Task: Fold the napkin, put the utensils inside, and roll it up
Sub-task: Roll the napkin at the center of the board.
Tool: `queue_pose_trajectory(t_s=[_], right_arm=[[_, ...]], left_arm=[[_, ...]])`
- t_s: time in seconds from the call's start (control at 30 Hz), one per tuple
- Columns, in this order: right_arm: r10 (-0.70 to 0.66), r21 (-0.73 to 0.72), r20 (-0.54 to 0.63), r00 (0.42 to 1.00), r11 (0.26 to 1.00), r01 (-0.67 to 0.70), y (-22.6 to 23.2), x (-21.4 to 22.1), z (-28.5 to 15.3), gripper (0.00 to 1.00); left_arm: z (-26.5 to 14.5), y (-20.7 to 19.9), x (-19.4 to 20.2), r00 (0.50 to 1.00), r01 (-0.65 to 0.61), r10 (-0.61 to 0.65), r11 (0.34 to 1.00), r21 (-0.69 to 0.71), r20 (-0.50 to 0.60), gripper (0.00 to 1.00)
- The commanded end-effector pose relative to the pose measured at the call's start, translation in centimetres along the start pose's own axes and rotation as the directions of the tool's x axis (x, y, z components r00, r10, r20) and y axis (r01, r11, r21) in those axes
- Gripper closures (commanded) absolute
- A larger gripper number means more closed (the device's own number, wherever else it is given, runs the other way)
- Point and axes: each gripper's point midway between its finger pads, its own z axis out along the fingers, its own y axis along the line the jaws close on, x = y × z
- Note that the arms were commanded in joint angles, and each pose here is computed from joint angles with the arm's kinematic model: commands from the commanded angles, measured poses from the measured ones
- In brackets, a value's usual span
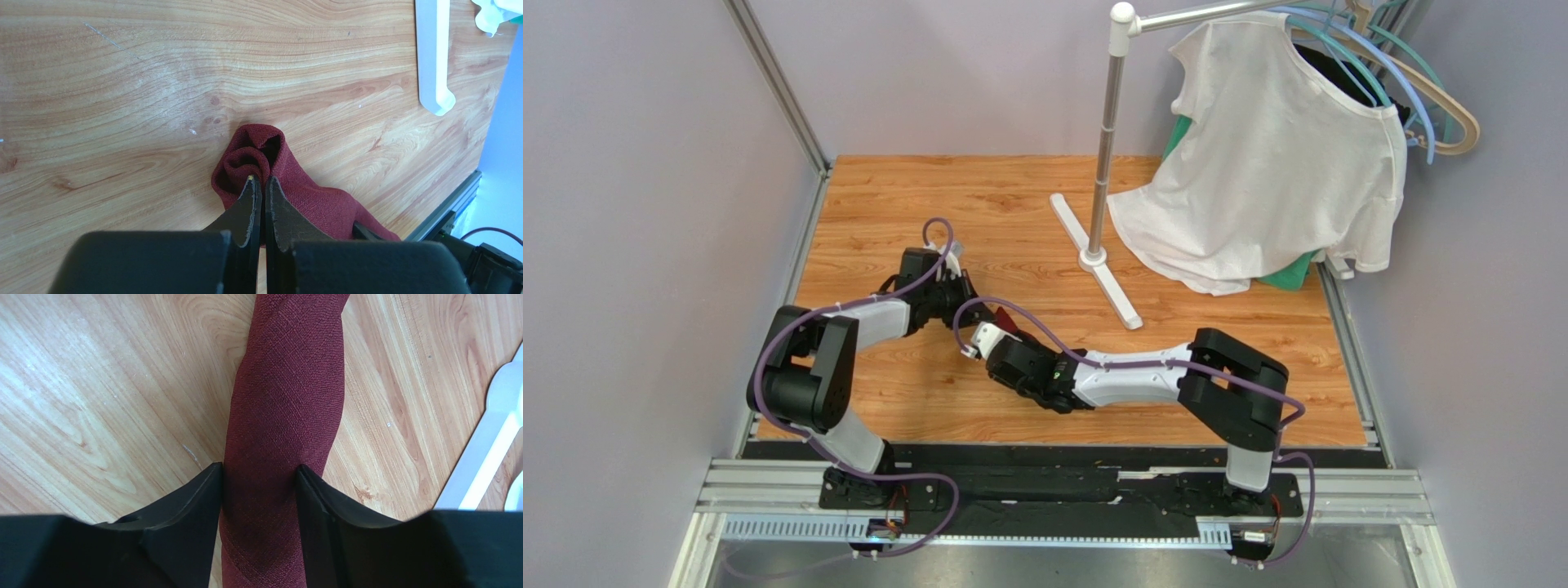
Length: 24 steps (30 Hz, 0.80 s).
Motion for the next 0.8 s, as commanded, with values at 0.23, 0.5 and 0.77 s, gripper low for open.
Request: queue_pose_trajectory(t_s=[0.23, 0.5, 0.77], right_arm=[[0.172, -0.160, -0.043, 0.984, 0.971, -0.176, -0.2, -0.1, 1.1, 0.65], [0.292, -0.283, -0.086, 0.953, 0.910, -0.304, -0.1, 0.3, 1.0, 0.69], [0.425, -0.386, -0.126, 0.897, 0.812, -0.439, -1.3, 0.4, 1.2, 0.71]], left_arm=[[-0.7, -1.9, -1.5, 0.999, -0.007, 0.004, 0.998, 0.062, 0.039, 0.77], [-2.8, -2.6, -2.9, 0.993, -0.020, 0.018, 1.000, 0.019, 0.120, 0.31], [-4.3, -2.4, -3.3, 0.987, -0.012, 0.017, 0.999, -0.032, 0.160, 0.28]])
